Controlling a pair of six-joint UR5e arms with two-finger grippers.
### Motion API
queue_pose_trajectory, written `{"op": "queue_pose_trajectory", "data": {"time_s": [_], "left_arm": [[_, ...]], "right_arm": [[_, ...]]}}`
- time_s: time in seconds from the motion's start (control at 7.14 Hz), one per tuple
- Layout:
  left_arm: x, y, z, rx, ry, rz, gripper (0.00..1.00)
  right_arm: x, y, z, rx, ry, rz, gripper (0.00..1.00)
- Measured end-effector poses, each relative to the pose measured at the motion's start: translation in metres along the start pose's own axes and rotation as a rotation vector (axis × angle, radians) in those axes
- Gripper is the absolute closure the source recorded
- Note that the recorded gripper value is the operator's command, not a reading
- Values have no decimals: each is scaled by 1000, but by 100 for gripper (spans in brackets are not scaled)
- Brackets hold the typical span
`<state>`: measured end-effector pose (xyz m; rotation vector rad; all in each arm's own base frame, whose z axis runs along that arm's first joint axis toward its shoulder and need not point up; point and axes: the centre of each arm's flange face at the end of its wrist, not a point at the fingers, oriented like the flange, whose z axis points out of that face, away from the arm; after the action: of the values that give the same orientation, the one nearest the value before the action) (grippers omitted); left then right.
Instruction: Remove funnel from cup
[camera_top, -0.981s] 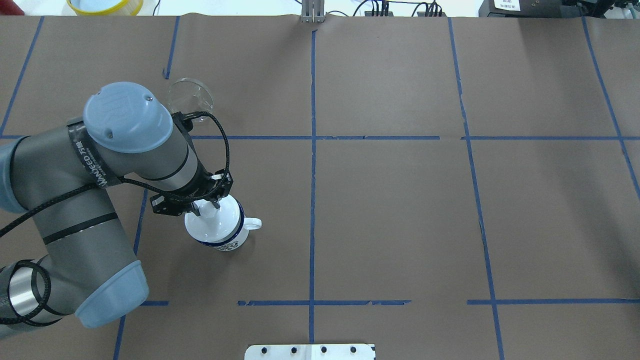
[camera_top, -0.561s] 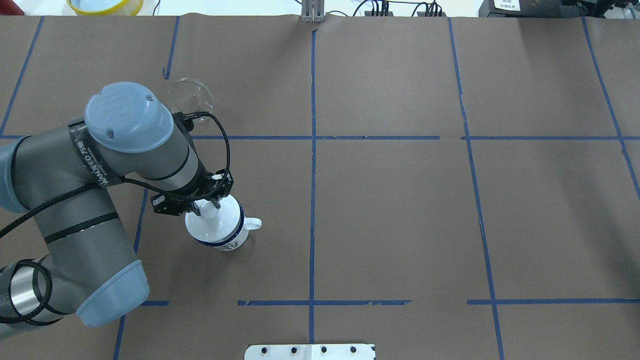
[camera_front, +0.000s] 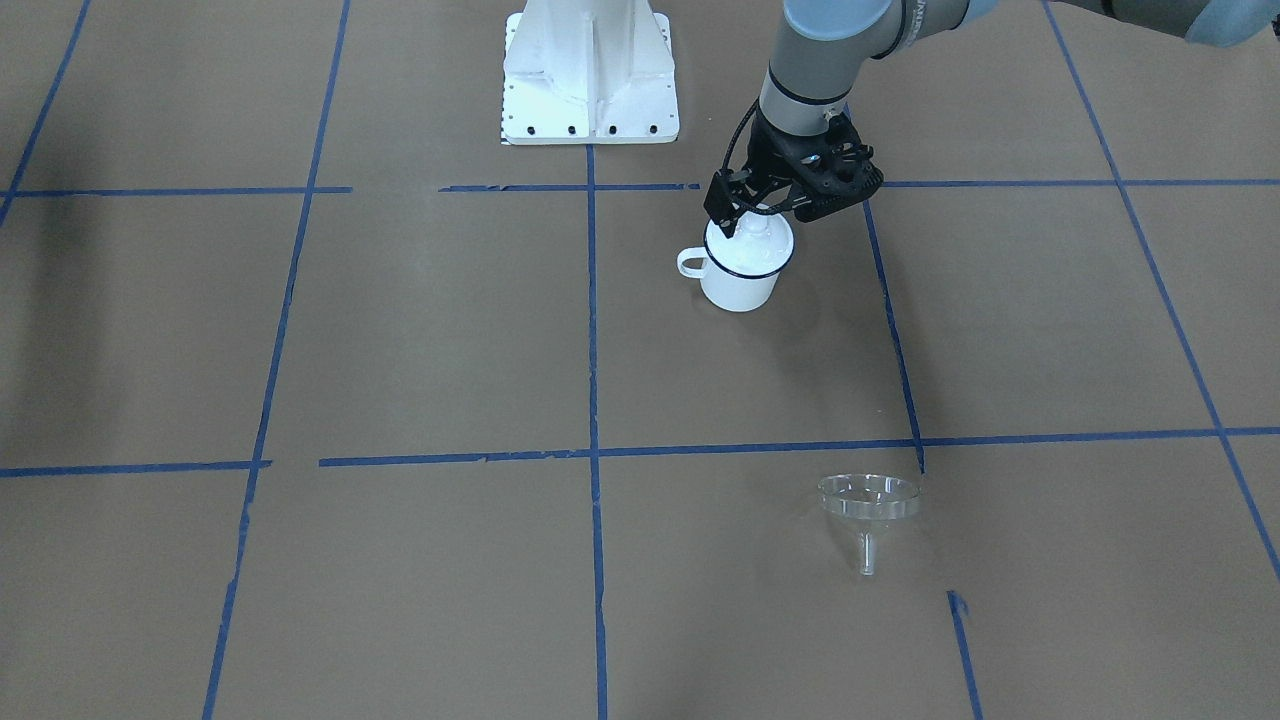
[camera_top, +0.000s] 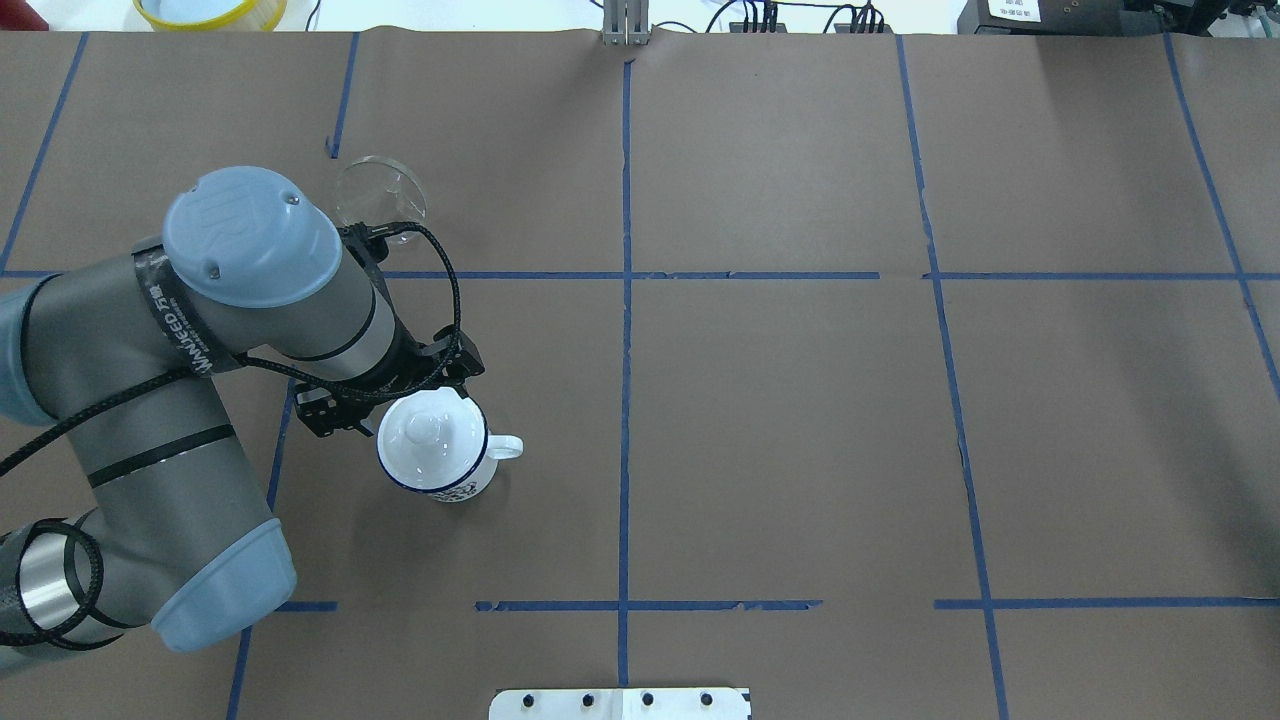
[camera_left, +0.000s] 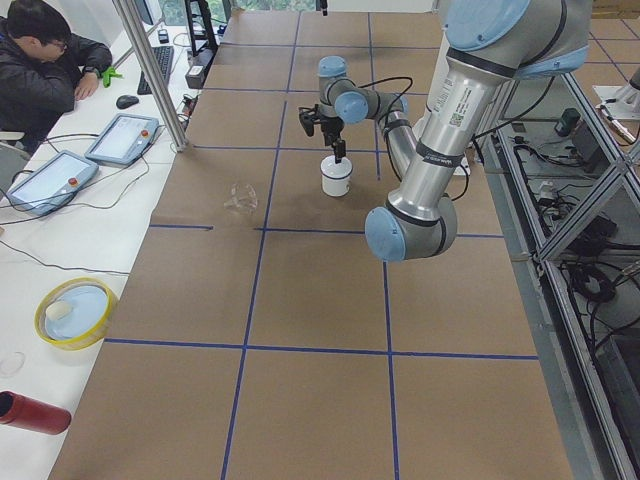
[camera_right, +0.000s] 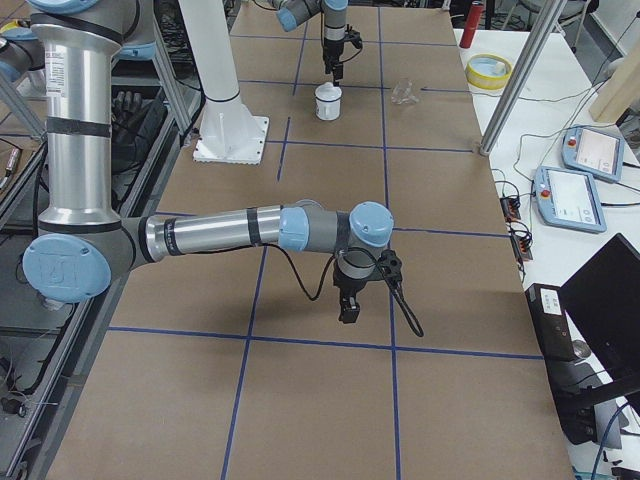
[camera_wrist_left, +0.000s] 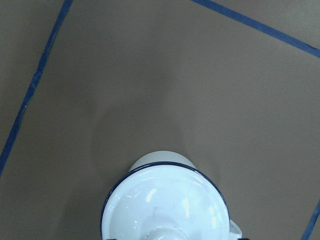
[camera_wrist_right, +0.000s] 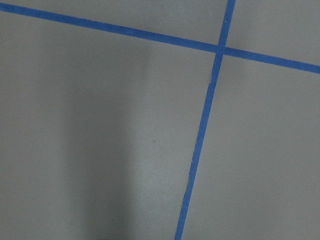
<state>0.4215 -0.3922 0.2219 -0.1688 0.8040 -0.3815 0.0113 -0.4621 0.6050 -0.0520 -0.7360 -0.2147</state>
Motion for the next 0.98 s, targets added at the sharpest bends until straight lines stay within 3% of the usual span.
{"op": "queue_pose_trajectory", "data": {"time_s": [0.28, 0.56, 0.98], "left_arm": [[-5, -16, -26, 31, 38, 51, 0], [-30, -69, -67, 115, 59, 204, 0], [-109, -166, -98, 197, -5, 483, 0]], "right_arm": [[0, 0, 0, 0, 0, 0, 0], [0, 0, 0, 0, 0, 0, 0], [0, 0, 0, 0, 0, 0, 0]]}}
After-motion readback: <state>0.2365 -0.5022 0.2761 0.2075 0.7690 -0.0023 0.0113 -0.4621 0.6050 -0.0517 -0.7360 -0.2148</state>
